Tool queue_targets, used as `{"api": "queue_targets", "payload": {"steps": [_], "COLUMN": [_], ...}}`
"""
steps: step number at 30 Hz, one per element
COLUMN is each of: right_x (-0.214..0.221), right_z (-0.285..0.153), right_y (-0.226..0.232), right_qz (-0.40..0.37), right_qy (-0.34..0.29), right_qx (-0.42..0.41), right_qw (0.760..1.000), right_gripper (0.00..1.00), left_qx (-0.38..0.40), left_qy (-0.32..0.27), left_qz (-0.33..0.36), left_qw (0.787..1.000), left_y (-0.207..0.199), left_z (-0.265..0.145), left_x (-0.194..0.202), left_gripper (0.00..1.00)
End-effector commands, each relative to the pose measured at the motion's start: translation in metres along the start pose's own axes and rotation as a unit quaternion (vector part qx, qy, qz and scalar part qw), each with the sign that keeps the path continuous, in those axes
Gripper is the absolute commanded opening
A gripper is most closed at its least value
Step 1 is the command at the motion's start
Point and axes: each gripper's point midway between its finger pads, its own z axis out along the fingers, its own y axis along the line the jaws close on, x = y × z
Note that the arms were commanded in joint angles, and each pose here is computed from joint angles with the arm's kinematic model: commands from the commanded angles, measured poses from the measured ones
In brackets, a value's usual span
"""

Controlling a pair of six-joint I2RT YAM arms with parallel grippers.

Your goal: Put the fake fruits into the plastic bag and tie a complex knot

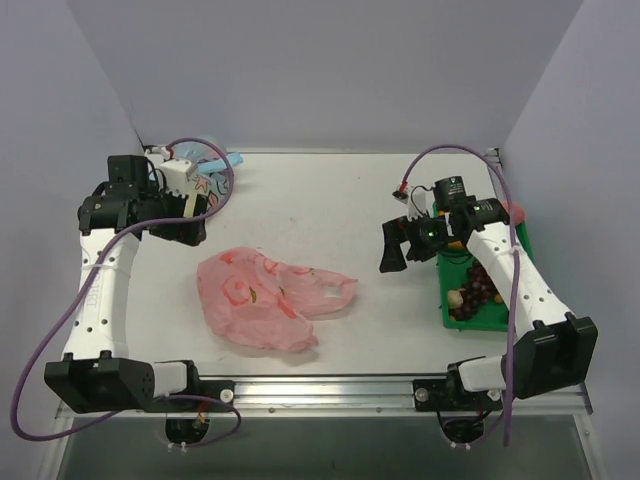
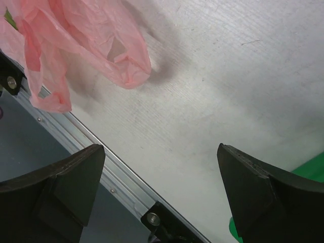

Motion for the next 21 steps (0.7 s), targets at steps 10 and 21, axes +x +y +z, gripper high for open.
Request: {"api": "queue_targets", "payload": {"steps": [10,21], "right_x": [0.014,0.016], "right_z": [0.083,0.139], "right_y": [0.032,0.048], "right_qz": [0.085,0.117], "right_qy": [0.045,0.084], "right_qx": [-0.090,-0.139], "right_qw": [0.991,0.980], "right_gripper": [1.00,0.84], "left_qx": [0.135,0.296], "left_qy": [-0.099,-0.017], "left_qz": [0.098,0.280], "left_qw": [0.981,0.913], "left_y": [-0.075,-0.166], "left_z": [-0.053,-0.043], "left_x": [0.015,0.092], "left_gripper": [0.97,0.97]}}
